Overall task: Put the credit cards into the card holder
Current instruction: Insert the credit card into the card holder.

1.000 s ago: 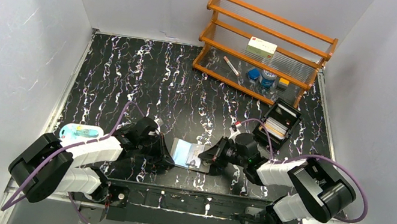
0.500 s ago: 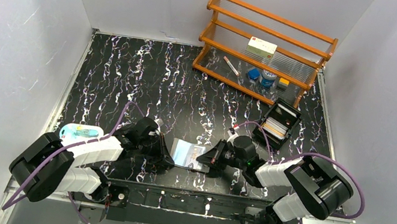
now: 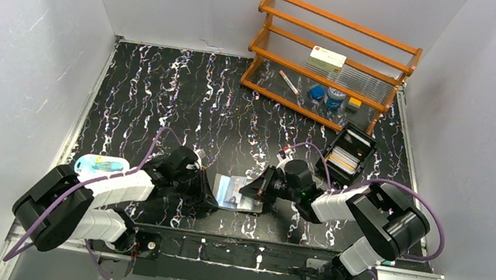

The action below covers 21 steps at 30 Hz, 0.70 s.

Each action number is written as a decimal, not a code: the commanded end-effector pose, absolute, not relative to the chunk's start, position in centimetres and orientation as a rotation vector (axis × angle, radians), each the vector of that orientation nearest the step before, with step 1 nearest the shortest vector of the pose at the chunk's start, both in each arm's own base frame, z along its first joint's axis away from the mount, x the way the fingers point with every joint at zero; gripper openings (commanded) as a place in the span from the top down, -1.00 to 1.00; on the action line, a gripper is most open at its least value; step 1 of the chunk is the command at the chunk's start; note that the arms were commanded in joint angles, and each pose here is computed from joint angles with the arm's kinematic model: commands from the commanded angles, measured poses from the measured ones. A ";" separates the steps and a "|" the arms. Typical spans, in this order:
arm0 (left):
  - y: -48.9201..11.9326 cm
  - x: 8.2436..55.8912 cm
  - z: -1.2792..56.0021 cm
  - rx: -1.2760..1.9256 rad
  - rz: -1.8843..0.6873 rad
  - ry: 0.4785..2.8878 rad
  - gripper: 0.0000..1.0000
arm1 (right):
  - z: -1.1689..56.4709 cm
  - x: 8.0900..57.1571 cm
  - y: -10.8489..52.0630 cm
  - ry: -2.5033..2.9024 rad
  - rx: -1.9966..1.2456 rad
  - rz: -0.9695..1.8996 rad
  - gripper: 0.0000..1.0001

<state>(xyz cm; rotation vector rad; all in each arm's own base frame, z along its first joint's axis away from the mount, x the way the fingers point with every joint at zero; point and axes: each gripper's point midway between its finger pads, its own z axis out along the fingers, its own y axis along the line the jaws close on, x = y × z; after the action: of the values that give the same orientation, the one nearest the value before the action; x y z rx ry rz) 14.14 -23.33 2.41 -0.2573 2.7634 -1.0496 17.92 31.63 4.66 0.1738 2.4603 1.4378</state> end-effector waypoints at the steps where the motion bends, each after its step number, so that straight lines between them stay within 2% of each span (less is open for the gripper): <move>1: -24.3 14.0 3.6 -0.176 -1.119 2.759 0.86 | 4.5 18.6 32.5 2.462 0.131 1.437 0.99; 10: -24.2 14.0 3.4 -0.154 -1.106 2.762 0.88 | 1.6 16.5 31.8 2.656 0.023 1.348 1.00; 21: -24.4 14.2 3.4 -0.057 -1.101 2.750 0.92 | 1.8 15.7 31.0 2.734 -0.052 1.312 1.00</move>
<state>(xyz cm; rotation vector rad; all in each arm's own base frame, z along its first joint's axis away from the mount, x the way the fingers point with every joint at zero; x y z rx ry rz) 13.78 -23.42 2.03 -0.1665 2.7928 -1.0448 16.77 32.09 2.73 0.0146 2.6438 1.4020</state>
